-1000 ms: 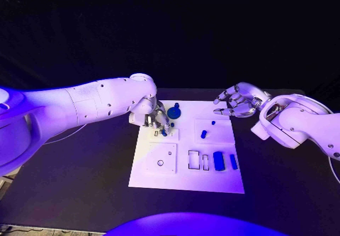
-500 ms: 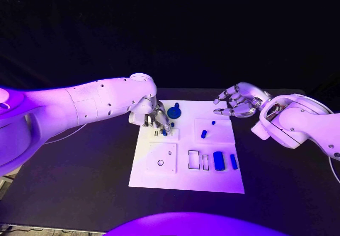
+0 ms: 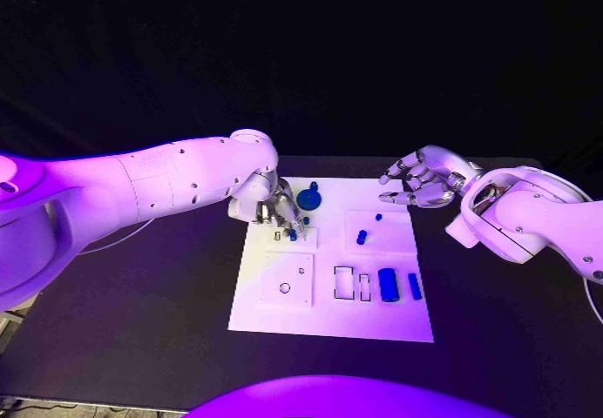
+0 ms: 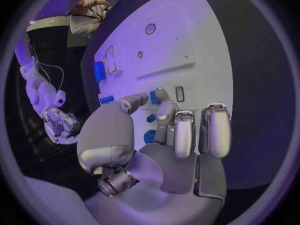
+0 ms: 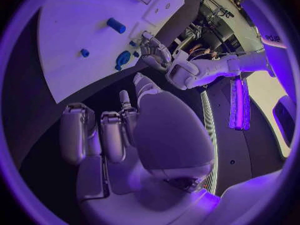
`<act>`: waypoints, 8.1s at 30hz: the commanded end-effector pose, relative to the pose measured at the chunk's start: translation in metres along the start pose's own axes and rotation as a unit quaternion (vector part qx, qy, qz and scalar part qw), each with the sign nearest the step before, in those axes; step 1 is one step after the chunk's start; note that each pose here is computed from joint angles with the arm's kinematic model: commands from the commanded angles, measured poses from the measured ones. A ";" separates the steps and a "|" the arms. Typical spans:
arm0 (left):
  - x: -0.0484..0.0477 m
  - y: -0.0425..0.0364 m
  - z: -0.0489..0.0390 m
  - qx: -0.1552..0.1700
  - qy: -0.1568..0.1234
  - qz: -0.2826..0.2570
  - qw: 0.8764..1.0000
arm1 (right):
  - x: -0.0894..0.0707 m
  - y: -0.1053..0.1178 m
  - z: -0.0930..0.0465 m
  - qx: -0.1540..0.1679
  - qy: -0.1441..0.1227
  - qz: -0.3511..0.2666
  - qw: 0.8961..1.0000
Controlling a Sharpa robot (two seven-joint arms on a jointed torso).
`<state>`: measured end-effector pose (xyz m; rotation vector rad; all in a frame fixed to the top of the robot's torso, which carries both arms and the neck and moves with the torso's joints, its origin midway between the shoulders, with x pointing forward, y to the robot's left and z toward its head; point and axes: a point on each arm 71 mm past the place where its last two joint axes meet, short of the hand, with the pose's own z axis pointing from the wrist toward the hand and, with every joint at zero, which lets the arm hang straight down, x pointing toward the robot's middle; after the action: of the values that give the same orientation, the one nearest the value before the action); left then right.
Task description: Assemble the parts on the task board
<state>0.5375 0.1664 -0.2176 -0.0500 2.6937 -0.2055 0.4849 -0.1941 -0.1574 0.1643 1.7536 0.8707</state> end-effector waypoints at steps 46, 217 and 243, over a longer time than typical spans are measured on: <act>-0.0508 0.0222 -0.0665 0.041 -0.130 -0.070 0.988 | -0.005 -0.008 0.002 0.007 -0.008 -0.005 1.000; 0.0493 0.0612 -0.0488 0.070 -0.275 -0.045 0.958 | -0.005 -0.018 -0.004 0.018 -0.004 -0.006 1.000; 0.0518 0.0614 -0.0410 0.080 -0.192 -0.056 0.976 | -0.004 -0.018 -0.003 0.019 -0.002 -0.005 1.000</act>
<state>0.4745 0.2320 -0.2106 -0.1899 2.2463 -0.3776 0.4896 -0.2118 -0.1646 0.1959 1.7578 0.8241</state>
